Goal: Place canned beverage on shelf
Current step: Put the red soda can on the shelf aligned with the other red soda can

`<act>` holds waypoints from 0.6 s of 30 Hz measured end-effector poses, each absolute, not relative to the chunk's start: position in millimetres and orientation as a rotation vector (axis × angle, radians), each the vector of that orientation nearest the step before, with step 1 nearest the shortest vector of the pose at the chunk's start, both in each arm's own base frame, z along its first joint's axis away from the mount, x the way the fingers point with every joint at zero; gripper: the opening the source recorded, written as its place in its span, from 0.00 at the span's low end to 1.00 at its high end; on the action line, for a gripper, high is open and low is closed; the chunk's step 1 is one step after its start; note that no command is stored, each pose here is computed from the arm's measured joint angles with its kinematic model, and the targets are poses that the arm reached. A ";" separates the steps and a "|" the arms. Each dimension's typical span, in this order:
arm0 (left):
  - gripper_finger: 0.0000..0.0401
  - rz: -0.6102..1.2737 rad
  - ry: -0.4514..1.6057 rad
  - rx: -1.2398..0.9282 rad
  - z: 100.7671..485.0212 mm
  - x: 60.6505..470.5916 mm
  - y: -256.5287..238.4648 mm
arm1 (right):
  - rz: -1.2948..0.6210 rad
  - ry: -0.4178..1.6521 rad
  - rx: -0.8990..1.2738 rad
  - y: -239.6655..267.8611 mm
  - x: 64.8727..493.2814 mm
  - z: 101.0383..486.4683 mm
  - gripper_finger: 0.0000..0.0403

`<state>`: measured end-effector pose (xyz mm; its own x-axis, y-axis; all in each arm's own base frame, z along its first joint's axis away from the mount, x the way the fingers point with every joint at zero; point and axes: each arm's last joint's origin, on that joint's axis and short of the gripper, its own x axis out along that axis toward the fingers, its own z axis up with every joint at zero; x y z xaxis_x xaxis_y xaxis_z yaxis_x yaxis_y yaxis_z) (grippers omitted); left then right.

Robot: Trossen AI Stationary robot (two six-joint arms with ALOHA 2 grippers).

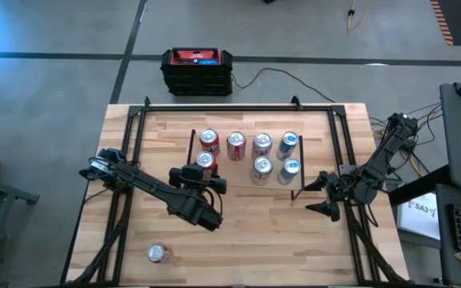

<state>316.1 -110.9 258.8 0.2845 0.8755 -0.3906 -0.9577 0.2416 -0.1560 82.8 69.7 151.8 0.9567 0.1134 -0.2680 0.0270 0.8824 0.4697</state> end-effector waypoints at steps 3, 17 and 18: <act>0.72 1.271 0.245 -0.401 258.9 316.0 -111.0 | 0.046 0.294 0.490 69.8 82.8 151.8 0.95; 0.96 1.266 0.275 -0.429 258.6 313.9 -116.5 | 0.046 0.295 0.490 69.7 82.8 151.8 0.95; 0.97 1.264 0.281 -0.434 258.5 313.3 -117.8 | 0.046 0.295 0.490 69.8 82.8 151.8 0.95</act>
<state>313.3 -117.8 258.5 0.2840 0.8539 -0.4362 -0.9583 0.2372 -0.1595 82.8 69.8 151.8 0.9568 0.1134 -0.2678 0.0269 0.8823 0.4699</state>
